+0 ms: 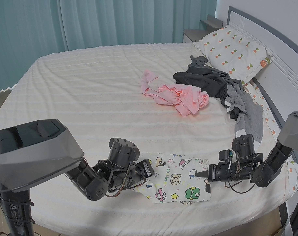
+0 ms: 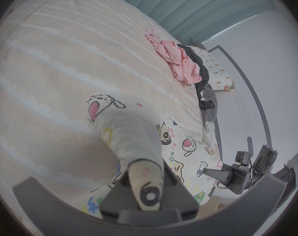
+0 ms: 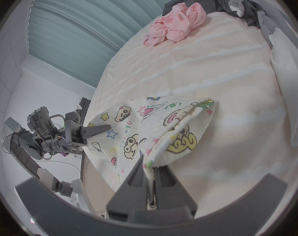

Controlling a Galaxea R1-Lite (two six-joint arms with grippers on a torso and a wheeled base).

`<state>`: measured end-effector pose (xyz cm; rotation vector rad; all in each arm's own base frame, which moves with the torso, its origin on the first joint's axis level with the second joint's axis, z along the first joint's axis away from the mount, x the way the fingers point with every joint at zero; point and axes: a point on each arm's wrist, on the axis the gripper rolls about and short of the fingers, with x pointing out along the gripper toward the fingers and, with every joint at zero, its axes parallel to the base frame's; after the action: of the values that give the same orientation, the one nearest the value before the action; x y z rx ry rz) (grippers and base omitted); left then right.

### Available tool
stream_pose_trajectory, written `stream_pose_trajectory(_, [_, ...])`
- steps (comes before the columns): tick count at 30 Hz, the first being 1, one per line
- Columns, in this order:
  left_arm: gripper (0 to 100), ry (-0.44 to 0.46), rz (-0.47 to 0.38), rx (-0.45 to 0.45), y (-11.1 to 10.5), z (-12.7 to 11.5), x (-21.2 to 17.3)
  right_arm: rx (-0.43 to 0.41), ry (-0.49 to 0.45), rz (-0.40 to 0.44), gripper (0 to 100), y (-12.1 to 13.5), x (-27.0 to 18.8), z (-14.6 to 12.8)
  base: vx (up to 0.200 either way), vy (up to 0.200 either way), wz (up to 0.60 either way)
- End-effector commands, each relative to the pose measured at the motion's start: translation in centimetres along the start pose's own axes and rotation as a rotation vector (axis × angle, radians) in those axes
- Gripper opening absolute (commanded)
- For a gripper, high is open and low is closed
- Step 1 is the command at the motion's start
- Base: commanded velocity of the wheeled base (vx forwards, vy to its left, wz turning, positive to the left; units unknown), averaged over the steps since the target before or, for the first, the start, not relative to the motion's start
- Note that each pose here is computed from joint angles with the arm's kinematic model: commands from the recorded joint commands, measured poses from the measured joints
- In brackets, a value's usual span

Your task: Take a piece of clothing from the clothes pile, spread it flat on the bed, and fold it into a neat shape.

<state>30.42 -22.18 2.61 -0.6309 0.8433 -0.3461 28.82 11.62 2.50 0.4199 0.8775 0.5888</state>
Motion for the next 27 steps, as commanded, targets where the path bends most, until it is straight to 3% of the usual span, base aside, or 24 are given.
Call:
stream_pose_trajectory(1, [0,0.009,0.026,-0.002,0.6,-0.4,0.1,0.005,0.025,-0.022,0,-1.0,1.1,-1.1,0.000,0.000,0.00])
stream_pose_trajectory(9, [0,-0.025,0.098,-0.010,2.0,-0.2,-0.4,-0.003,0.007,-0.030,0,-1.3,1.1,-1.7,0.000,0.000,0.00])
stream_pose_trajectory(21, [0,0.029,0.156,0.022,3.6,-1.7,-1.7,0.006,0.050,-0.038,0,-1.4,1.4,-2.8,0.000,0.000,0.00])
stream_pose_trajectory(22, [0,0.032,0.156,0.024,3.6,-1.8,-1.7,0.006,0.054,-0.038,100,-1.4,1.5,-2.9,0.000,0.000,0.00])
stream_pose_trajectory(23, [0,0.033,0.155,0.025,3.5,-1.8,-1.6,0.006,0.057,-0.036,100,-1.3,1.5,-2.9,0.000,0.000,0.00])
stream_pose_trajectory(24, [100,0.035,0.157,0.025,3.6,-1.8,-1.7,0.008,0.061,-0.037,100,-1.3,1.5,-3.0,0.000,0.000,0.00])
stream_pose_trajectory(27, [100,0.039,0.162,0.024,3.7,-1.9,-1.7,0.011,0.068,-0.042,100,-1.3,1.4,-3.2,0.000,0.000,0.00])
